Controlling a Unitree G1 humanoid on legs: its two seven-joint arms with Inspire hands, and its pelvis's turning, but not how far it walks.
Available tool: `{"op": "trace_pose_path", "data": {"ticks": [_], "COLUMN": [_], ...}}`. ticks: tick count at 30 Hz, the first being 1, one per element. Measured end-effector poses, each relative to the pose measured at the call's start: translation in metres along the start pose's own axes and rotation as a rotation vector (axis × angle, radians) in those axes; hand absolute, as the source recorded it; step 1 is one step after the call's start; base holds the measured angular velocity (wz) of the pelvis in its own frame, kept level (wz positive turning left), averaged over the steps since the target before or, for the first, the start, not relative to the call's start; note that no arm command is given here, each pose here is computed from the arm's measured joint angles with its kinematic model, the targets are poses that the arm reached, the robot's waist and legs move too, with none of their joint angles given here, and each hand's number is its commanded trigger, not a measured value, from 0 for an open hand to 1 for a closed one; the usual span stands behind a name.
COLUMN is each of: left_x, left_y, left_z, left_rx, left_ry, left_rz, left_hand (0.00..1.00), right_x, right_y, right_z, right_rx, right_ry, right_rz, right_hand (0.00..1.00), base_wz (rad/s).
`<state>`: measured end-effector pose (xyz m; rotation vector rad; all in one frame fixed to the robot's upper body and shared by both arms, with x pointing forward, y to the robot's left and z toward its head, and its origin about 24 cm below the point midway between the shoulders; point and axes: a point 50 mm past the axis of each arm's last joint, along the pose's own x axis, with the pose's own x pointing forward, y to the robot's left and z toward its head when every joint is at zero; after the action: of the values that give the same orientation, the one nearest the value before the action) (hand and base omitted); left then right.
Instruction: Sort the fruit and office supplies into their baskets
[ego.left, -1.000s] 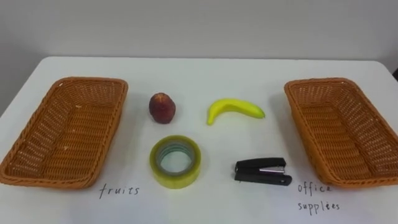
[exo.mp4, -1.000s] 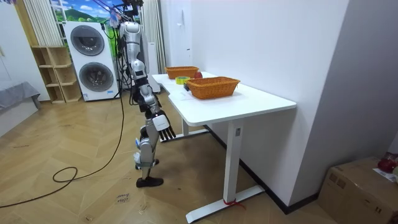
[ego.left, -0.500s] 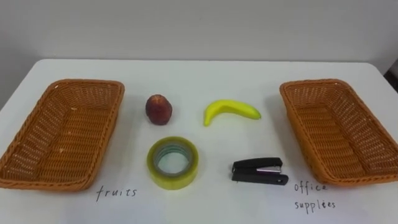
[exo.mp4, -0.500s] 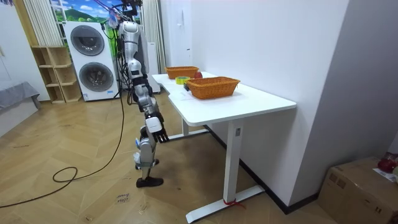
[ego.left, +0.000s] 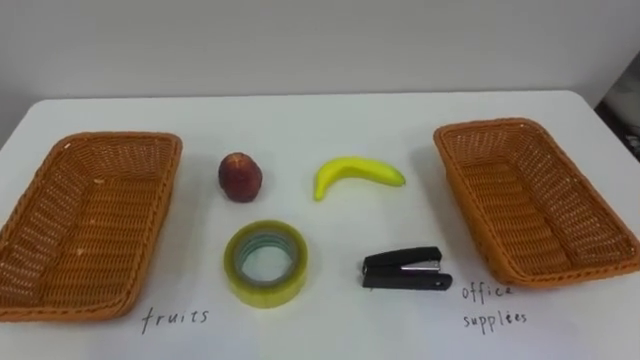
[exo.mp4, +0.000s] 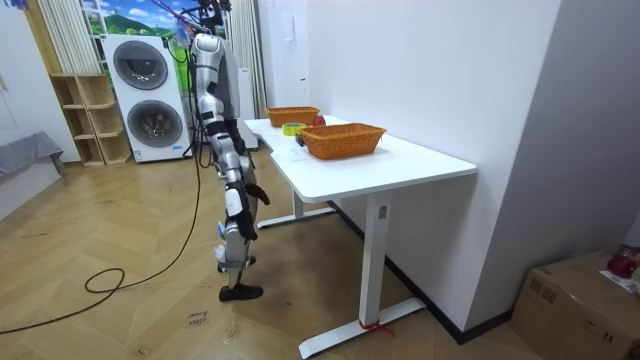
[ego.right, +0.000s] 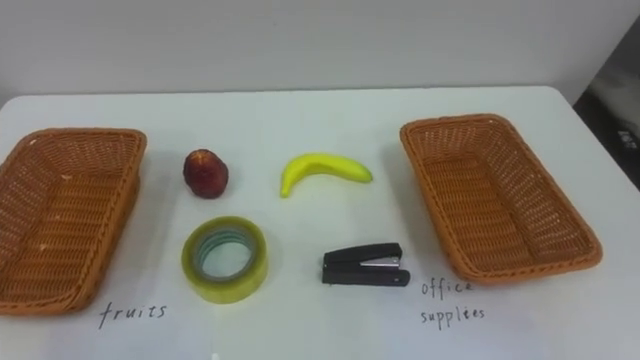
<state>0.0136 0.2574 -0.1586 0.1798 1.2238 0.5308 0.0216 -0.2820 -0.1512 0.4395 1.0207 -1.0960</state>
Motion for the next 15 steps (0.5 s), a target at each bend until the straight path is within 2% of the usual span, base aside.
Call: {"op": "trace_pose_path", "data": {"ticks": [4, 15], "left_x": [0.002, -0.001], "left_y": [0.011, 0.018], "left_z": [0.005, -0.003], "left_rx": [0.008, 0.017], "left_ry": [-0.025, -0.004], "left_rz": [0.041, 0.067], "left_hand": [0.00, 0.00], "right_x": [0.000, -0.009], "right_y": [-0.004, -0.016], "right_z": [0.014, 0.061], "right_rx": [0.099, 0.307], "right_ry": [-0.052, -0.226], "right_rz": [-0.086, -0.306], "right_hand": [0.00, 0.00], "base_wz": [0.00, -0.02]}}
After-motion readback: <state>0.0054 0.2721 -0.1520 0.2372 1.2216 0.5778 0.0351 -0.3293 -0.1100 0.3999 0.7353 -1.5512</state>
